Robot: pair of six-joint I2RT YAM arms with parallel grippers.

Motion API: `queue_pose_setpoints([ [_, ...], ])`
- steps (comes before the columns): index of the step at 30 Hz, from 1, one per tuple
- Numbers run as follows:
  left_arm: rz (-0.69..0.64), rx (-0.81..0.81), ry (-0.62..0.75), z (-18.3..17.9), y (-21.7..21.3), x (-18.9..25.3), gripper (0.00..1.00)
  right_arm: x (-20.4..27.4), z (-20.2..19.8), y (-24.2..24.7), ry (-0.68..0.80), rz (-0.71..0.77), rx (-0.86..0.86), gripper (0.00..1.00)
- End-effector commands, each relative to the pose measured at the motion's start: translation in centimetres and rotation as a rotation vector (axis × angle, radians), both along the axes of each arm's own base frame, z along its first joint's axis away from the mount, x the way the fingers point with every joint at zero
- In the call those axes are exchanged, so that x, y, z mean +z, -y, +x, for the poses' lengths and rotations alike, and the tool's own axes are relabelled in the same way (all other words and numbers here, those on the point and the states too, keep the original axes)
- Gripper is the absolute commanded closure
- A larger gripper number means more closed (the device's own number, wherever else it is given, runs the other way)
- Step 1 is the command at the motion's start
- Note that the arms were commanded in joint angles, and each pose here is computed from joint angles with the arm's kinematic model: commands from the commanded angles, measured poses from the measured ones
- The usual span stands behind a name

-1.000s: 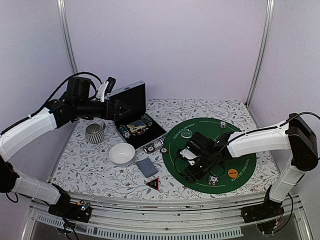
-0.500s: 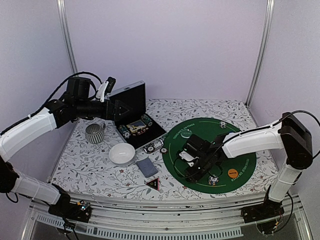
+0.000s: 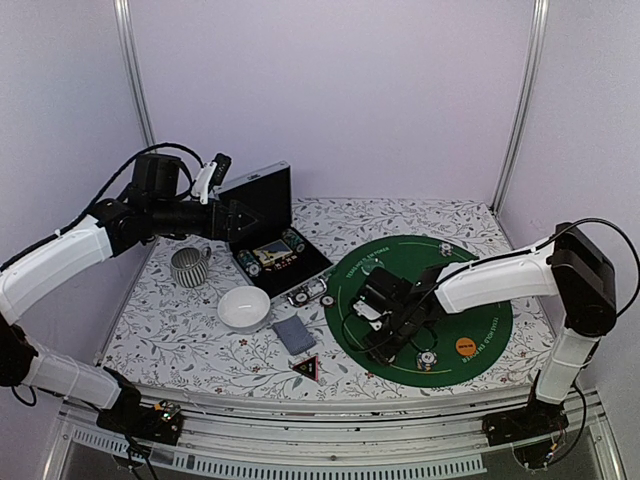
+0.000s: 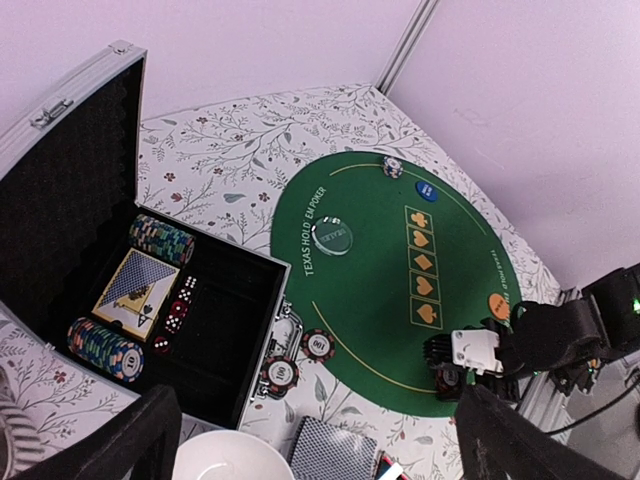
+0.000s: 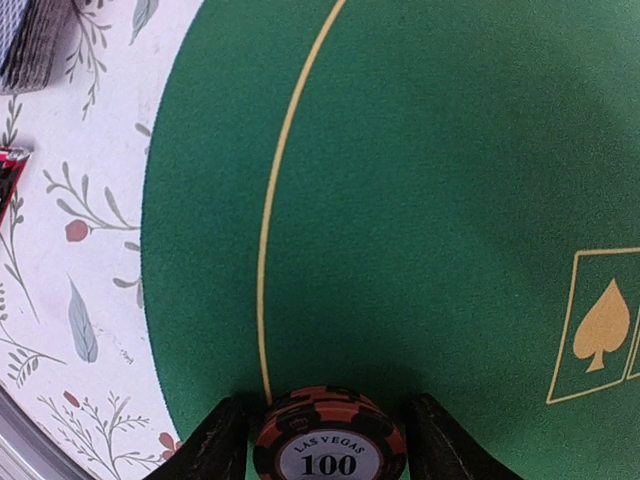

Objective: Distribute texas hold em gaming equipment
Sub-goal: Pick up the poker chip from the poker table mat.

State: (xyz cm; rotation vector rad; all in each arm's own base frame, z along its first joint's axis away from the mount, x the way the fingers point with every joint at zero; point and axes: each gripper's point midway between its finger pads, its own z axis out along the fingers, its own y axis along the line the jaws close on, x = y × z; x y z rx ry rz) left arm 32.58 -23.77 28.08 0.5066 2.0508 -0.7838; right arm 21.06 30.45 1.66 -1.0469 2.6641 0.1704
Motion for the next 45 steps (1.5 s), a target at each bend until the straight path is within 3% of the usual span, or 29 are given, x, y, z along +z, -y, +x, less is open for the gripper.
queue_pose_setpoints([
  [1, 0.003, 0.013, 0.034, -0.2, -0.7, 1.2, 0.02, -0.2, 0.6, -0.1, 0.012, -0.034, 0.002, 0.42],
  [4, 0.005, 0.011, 0.035, -0.2, -0.7, 1.2, 0.02, 0.4, 0.7, -0.5, 0.014, -0.023, 0.011, 0.38],
  [10, 0.006, 0.009, 0.036, -0.2, -0.7, 1.2, 0.02, 2.9, 0.8, -1.2, 0.029, 0.033, 0.020, 0.16],
  [14, 0.006, 0.002, 0.035, -0.4, -0.6, 1.1, 0.02, 4.6, -0.2, -0.8, 0.018, 0.081, 0.024, 0.13],
  [24, 0.004, 0.001, 0.041, -0.8, -0.9, 1.2, 0.02, 2.0, -2.7, 1.5, -0.059, 0.058, 0.012, 0.21],
  [37, -0.010, 0.003, 0.044, -0.9, -0.8, 1.6, 0.02, 0.3, -2.1, 1.7, -0.025, 0.036, 0.029, 0.36],
  [45, -0.007, 0.000, 0.054, -0.9, -0.8, 1.9, 0.02, 0.5, -1.5, 2.0, 0.002, 0.017, 0.012, 0.54],
])
